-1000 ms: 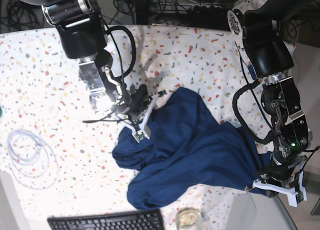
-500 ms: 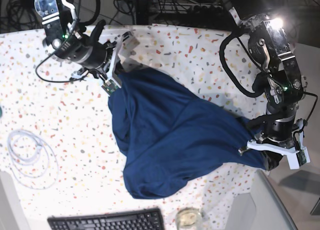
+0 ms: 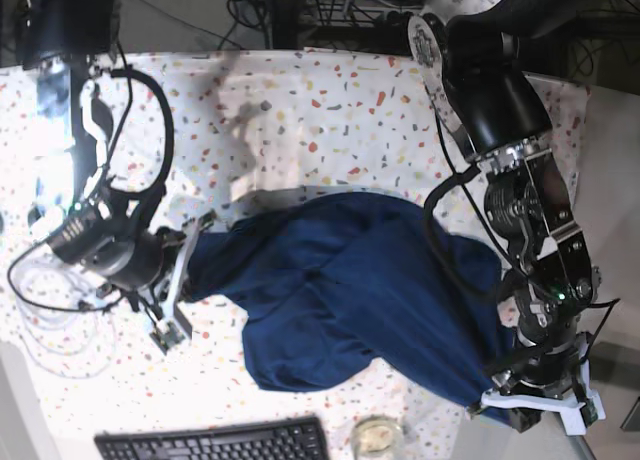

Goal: Layout the t-shirt on the table in an organized manner, then fold the t-shirt properly
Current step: 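Lift the shirt with both grippers and drag it across the cloth, then lay the shirt down and open both grippers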

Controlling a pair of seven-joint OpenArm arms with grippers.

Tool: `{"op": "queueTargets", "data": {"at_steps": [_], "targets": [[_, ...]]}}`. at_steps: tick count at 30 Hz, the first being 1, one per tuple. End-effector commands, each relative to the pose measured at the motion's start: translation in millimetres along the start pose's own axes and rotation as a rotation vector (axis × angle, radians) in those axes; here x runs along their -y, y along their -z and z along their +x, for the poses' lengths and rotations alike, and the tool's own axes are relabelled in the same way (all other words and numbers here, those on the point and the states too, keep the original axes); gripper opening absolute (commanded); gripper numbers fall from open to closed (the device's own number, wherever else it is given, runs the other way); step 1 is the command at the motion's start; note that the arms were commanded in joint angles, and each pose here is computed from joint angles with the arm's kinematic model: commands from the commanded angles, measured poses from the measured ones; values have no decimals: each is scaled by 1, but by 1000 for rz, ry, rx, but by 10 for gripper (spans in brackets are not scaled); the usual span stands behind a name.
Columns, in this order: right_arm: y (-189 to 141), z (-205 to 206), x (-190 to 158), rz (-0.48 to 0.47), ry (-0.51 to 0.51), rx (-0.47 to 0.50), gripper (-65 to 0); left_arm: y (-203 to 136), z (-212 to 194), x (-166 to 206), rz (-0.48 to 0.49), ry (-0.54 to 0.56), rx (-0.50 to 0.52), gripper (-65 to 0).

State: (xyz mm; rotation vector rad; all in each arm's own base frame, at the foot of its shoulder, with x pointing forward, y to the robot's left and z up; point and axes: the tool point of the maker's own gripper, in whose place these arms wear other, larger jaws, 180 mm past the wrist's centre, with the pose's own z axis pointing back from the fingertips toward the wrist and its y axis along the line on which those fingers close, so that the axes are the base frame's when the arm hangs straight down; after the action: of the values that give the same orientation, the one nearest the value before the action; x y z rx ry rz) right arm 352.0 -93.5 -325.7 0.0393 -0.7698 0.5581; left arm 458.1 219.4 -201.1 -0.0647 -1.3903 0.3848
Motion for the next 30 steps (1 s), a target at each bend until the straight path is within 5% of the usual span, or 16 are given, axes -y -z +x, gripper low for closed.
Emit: {"op": "queueTargets", "data": {"at_steps": [1,6,11,18,21,25,30], "targets": [[5,17,12,-14,4,31,-650,7,27,12,-33,-8,77,-650],[52,19,37,15,66,-56,-650,35,18,13,-24,-29,113,-650],[95,7,50,58,156,-99,-630,57,-20,-20,118,-62,94,-650],[89,-6,71,19,182,-104,-182,68,-55,-15,79,64,47,-645],[70,-11,73,-14,201,-42,-90,67,-56,-9,59,93,61,-329],[40,-28,76,-73,229,16,-95,61,-52,-6,8,111,76,-25],[12,-64,58,-96,229,6,-95,23,-45,-3,-57,156,128,0]]}}
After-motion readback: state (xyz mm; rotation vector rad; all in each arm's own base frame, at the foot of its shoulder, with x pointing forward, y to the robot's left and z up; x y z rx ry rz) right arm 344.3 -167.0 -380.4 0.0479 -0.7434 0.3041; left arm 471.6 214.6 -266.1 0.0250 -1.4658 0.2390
